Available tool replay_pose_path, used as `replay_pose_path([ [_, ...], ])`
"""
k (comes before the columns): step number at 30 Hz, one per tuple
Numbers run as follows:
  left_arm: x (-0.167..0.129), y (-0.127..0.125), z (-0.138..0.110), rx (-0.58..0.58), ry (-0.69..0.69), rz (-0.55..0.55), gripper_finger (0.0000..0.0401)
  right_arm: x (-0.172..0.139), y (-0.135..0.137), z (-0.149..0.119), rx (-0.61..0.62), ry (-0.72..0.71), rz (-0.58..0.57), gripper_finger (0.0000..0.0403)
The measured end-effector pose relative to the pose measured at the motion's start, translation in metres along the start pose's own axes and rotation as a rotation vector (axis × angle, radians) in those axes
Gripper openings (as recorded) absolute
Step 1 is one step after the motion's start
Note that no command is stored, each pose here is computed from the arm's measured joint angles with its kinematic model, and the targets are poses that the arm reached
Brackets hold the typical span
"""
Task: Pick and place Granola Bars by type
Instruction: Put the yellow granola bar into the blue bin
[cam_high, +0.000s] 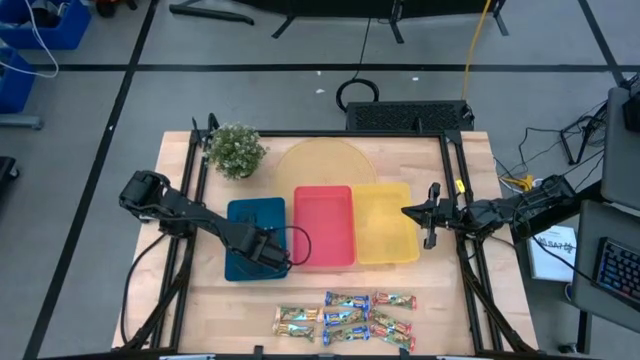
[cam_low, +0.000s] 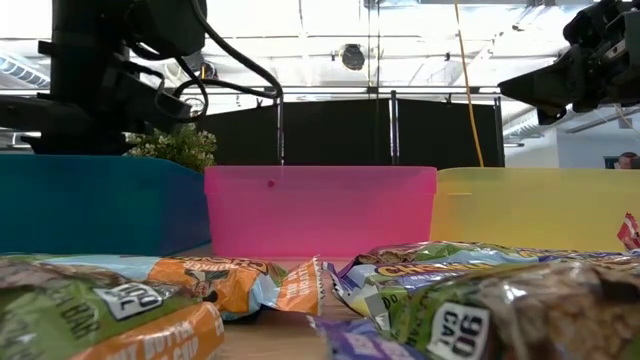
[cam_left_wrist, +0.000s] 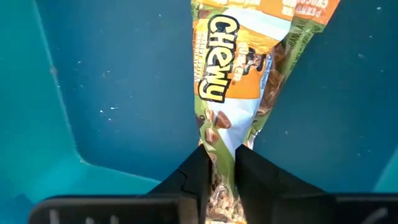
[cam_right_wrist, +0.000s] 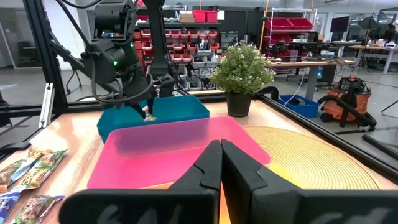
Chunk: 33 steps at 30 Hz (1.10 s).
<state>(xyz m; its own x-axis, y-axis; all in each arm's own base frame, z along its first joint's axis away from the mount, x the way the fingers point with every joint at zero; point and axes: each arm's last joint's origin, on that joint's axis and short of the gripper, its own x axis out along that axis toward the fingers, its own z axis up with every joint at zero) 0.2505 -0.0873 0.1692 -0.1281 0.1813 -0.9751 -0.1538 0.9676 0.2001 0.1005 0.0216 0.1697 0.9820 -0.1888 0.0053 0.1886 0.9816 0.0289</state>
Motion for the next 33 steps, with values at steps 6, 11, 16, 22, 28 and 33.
replay_pose_path([
  [6,0.000,0.004,0.002,-0.022,0.004,0.004,0.0165,0.000,0.000,0.000,-0.010,0.000,0.000,0.0000],
  [11,0.000,0.010,0.000,-0.061,0.036,0.038,0.0223,0.000,0.000,0.000,-0.011,0.000,0.000,0.0000],
  [16,-0.013,0.016,-0.006,-0.104,0.112,0.079,0.0248,0.000,0.000,0.000,-0.011,0.000,0.000,0.0000],
  [22,-0.057,0.014,0.003,-0.110,0.027,0.051,0.0250,0.000,0.000,0.000,-0.020,0.000,0.000,0.0000],
  [28,-0.105,-0.002,0.018,-0.188,-0.197,-0.096,0.0250,0.000,0.000,0.000,-0.012,0.000,0.000,0.0000],
  [33,-0.124,-0.037,0.027,-0.177,-0.437,-0.267,0.0232,0.000,0.000,0.000,-0.012,0.000,0.000,0.0000],
])
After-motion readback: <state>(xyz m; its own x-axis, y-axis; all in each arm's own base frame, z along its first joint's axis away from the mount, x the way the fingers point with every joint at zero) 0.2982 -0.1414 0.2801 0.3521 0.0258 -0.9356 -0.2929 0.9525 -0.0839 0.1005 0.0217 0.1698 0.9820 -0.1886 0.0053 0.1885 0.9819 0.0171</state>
